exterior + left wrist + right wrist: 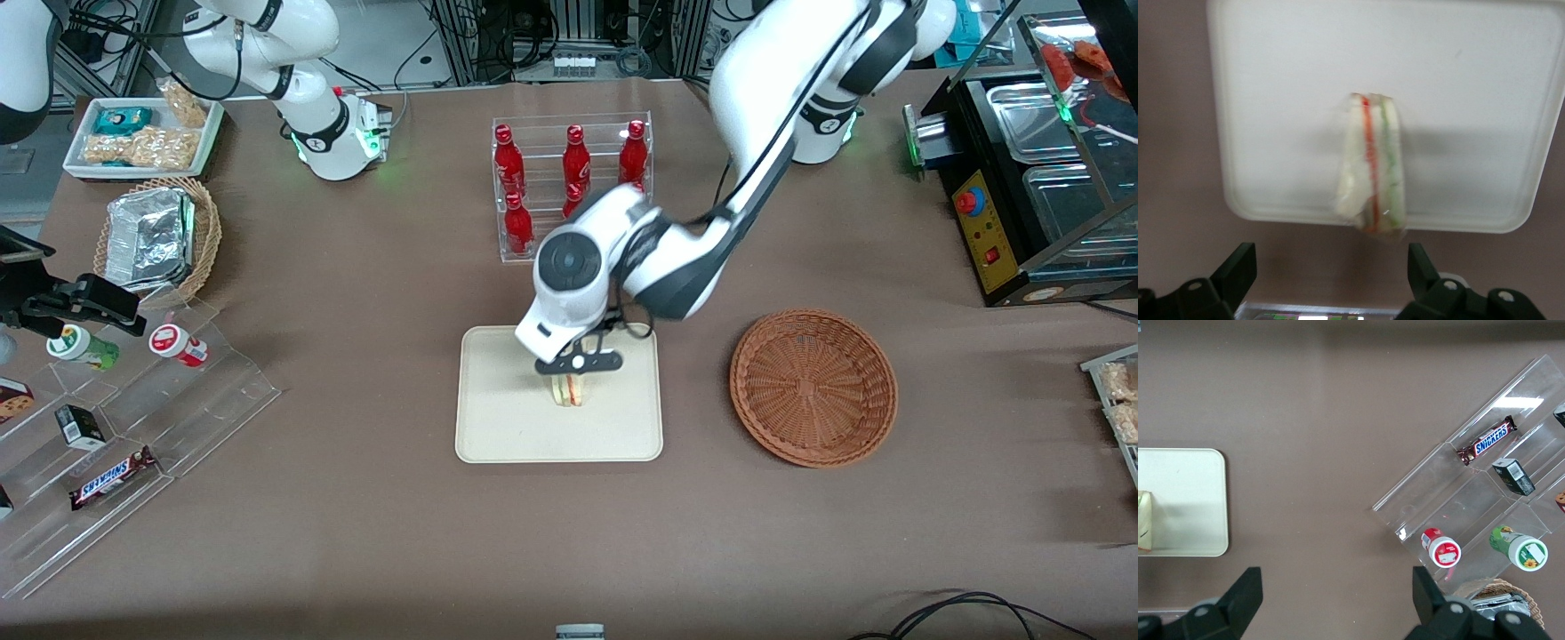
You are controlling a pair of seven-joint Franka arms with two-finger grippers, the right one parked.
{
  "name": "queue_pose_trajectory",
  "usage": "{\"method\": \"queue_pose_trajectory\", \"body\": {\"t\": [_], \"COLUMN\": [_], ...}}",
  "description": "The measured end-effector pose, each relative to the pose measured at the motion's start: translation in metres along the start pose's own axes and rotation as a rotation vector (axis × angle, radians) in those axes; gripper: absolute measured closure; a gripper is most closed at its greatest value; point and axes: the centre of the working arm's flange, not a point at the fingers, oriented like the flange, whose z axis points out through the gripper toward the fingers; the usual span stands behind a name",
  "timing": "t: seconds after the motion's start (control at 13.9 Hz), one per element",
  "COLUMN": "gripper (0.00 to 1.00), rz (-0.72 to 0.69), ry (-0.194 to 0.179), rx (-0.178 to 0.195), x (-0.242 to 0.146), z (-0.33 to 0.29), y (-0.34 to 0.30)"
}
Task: Place sandwich from basket to tray
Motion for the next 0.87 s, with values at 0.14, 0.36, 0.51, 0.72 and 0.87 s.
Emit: {"method": "queue_pose_trajectory", "body": {"t": [0.14, 0.36, 0.51, 0.72, 0.87], "gripper": [0.00, 0.00, 0.00, 0.00, 0.00], "rz": [-0.050, -0.067, -0.038, 0.009, 0.006], "ry": [-0.001, -0.033, -0.082, -0.126, -0.129], "rx": [0.045, 0.123, 0.148, 0.126, 0.102], "x": [0.000, 0.000, 0.000, 0.008, 0.014], "z": [-0.067, -0.141, -0.183, -0.218, -0.224], "y": [-0.051, -0.151, -0.230, -0.335, -0.374]}}
